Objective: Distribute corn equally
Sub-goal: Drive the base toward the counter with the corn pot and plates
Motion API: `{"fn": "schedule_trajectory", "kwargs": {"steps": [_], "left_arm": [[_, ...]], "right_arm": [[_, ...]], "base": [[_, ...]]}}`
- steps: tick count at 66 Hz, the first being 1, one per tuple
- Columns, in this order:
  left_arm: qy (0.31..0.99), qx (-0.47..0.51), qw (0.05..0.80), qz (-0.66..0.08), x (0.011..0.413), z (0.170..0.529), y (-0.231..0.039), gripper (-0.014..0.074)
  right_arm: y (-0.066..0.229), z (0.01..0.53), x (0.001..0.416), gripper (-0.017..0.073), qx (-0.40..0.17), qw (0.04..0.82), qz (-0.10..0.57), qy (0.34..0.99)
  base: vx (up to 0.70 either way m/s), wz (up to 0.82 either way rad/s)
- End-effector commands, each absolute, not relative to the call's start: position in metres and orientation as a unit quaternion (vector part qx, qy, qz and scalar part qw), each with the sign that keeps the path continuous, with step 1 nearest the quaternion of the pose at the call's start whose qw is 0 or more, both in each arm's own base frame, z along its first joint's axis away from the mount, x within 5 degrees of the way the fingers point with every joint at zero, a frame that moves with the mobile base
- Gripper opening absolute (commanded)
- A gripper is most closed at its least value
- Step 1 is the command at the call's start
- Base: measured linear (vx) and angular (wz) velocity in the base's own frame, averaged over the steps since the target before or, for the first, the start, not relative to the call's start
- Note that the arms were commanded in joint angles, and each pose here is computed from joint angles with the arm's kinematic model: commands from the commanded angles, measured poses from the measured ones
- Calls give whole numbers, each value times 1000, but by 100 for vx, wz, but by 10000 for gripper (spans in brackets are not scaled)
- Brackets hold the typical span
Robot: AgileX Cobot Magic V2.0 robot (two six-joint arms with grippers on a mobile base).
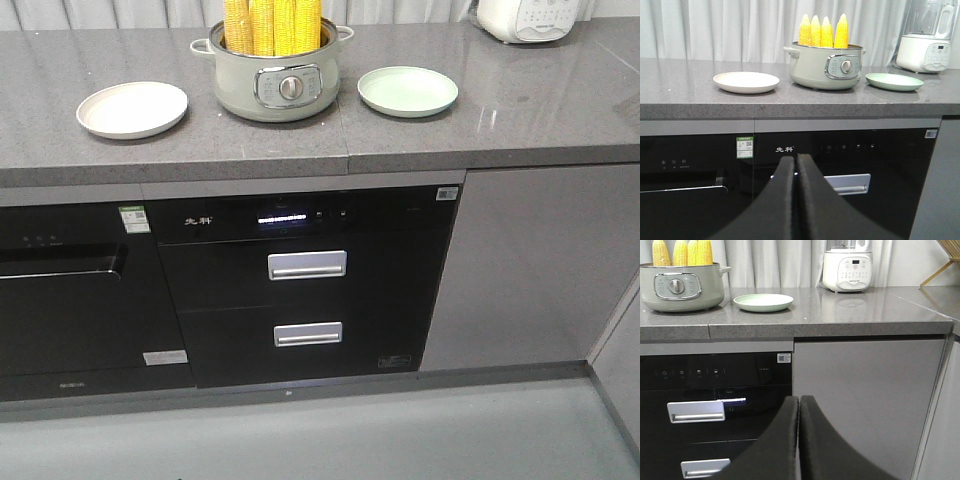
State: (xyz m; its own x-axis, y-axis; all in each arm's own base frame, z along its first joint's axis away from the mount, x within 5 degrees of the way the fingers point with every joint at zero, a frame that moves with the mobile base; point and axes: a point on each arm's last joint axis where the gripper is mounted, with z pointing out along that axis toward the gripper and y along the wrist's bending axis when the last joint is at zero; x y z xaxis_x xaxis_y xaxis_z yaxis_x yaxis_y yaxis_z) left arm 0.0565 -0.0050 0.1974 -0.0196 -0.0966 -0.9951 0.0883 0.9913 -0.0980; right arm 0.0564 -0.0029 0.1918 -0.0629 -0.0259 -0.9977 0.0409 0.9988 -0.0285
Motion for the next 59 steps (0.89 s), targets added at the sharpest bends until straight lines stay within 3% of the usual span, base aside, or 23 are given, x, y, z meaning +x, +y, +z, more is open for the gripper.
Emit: {"fn": "schedule_trajectory", "kwargs": {"steps": [1,59], "left_arm": [[688,-5,722,-72,56,195,-5,-6],[688,-5,722,-72,56,195,-5,-6]], "right_arm": [[-2,194,57,-9,-3,707,-26,706],[-2,194,57,-9,-3,707,-26,706]], "base": [[22,-1],[22,0]]}}
